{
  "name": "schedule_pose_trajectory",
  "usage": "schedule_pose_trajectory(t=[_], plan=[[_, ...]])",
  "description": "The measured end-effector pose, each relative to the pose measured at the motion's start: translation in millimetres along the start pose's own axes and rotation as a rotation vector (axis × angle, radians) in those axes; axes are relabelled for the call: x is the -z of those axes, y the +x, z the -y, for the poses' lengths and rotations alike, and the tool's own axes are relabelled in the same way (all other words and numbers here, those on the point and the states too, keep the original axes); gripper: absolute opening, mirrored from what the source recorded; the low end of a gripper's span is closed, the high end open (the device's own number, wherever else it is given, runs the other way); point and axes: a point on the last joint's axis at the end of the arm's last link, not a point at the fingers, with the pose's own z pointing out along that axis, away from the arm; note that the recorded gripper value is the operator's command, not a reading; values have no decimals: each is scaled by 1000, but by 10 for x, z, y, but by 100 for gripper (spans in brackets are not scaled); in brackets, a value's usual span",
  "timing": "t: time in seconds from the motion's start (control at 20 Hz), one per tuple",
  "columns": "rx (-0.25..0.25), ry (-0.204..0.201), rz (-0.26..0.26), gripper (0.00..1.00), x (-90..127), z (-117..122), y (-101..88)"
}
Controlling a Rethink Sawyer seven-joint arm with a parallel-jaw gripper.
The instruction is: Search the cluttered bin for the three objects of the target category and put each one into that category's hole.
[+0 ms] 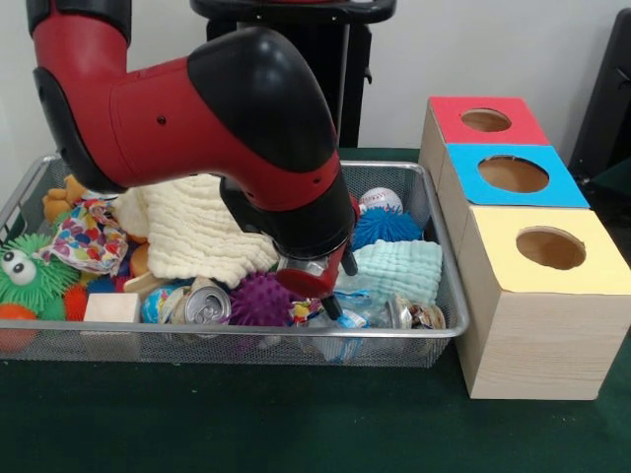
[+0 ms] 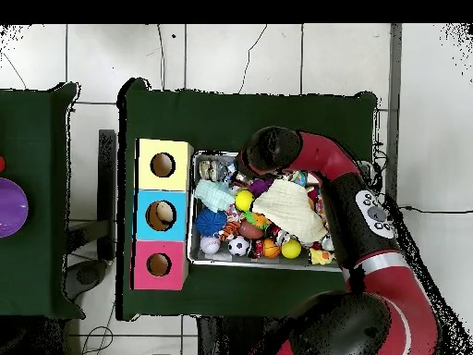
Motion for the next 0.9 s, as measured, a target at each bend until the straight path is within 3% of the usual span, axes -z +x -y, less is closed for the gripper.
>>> schedule_pose_trajectory(t=[0.9], plan=[[-4,-20,7,100,-115,-24,8]])
